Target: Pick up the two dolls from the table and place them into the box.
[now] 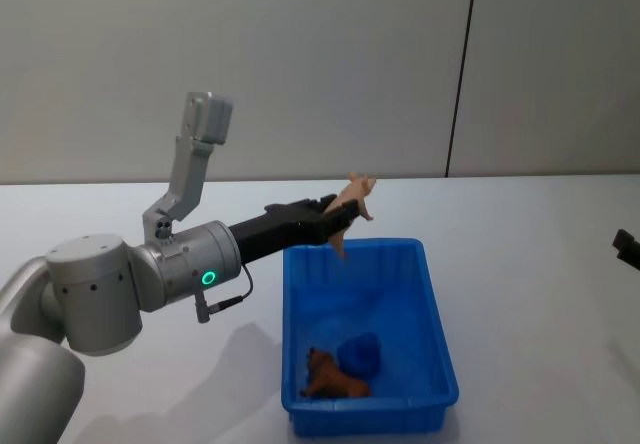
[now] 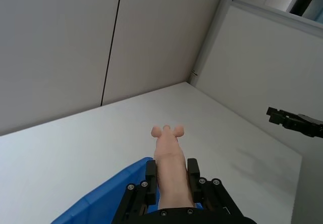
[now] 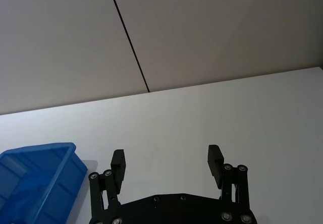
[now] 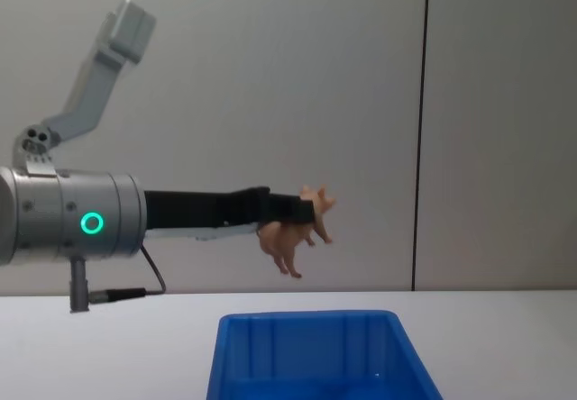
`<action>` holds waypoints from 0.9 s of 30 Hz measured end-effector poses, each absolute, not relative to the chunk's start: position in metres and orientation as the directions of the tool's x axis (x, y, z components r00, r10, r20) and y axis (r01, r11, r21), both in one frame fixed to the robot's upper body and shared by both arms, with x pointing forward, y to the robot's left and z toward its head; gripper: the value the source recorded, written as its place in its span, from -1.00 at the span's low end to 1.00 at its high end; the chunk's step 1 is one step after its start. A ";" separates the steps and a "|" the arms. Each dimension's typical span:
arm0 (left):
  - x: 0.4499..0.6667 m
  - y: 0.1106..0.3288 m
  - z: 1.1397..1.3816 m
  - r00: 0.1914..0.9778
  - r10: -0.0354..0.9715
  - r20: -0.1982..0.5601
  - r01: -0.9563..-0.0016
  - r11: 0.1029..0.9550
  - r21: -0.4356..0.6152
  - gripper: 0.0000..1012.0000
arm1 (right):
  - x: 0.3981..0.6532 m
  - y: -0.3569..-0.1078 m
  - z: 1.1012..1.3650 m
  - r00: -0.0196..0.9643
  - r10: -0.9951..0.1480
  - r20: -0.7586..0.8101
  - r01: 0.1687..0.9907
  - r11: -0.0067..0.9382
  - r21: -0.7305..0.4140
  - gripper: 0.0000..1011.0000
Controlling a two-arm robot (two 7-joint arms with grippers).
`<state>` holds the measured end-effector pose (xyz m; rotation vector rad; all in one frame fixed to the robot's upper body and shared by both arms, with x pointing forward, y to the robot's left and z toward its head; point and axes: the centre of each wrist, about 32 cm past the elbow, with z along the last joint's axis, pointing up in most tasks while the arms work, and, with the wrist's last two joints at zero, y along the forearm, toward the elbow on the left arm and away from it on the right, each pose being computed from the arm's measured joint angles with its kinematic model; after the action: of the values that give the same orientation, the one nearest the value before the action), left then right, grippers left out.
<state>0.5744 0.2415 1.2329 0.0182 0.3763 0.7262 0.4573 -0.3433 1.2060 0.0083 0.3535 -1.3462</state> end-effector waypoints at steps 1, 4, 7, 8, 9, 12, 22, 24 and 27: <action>0.576 0.241 1.232 0.685 0.646 -0.337 -0.637 0.755 0.154 -0.24 | 0.457 -0.343 1.206 0.178 -0.951 -0.255 0.953 0.231 -0.196 0.98; 0.579 0.240 1.231 0.686 0.638 -0.350 -0.623 0.764 0.169 -0.09 | 0.457 -0.343 1.206 0.178 -0.951 -0.255 0.953 0.231 -0.196 0.98; 0.581 0.240 1.230 0.687 0.631 -0.359 -0.613 0.769 0.179 0.12 | 0.457 -0.343 1.206 0.178 -0.951 -0.255 0.953 0.231 -0.196 0.98; 0.582 0.240 1.229 0.688 0.630 -0.362 -0.611 0.771 0.181 0.15 | 0.457 -0.343 1.206 0.178 -0.951 -0.255 0.953 0.231 -0.196 0.98; 0.582 0.240 1.229 0.688 0.628 -0.364 -0.609 0.772 0.183 0.18 | 0.457 -0.343 1.206 0.178 -0.951 -0.255 0.953 0.231 -0.196 0.98; 0.583 0.239 1.229 0.688 0.624 -0.371 -0.601 0.776 0.191 0.39 | 0.457 -0.343 1.206 0.178 -0.951 -0.255 0.953 0.231 -0.196 0.98; 0.583 0.239 1.230 0.689 0.632 -0.355 -0.614 0.769 0.178 0.94 | 0.457 -0.343 1.206 0.178 -0.951 -0.255 0.953 0.231 -0.196 0.98; 0.582 0.239 1.230 0.688 0.638 -0.346 -0.623 0.764 0.170 0.98 | 0.457 -0.343 1.206 0.178 -0.951 -0.255 0.953 0.231 -0.196 0.98; 0.579 0.240 1.232 0.687 0.650 -0.326 -0.640 0.753 0.152 0.98 | 0.457 -0.343 1.206 0.178 -0.951 -0.255 0.953 0.231 -0.196 0.98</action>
<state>0.5790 0.2395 1.2317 0.0263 0.3752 0.7222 0.4572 -0.3433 1.2060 0.0082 0.3536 -1.3463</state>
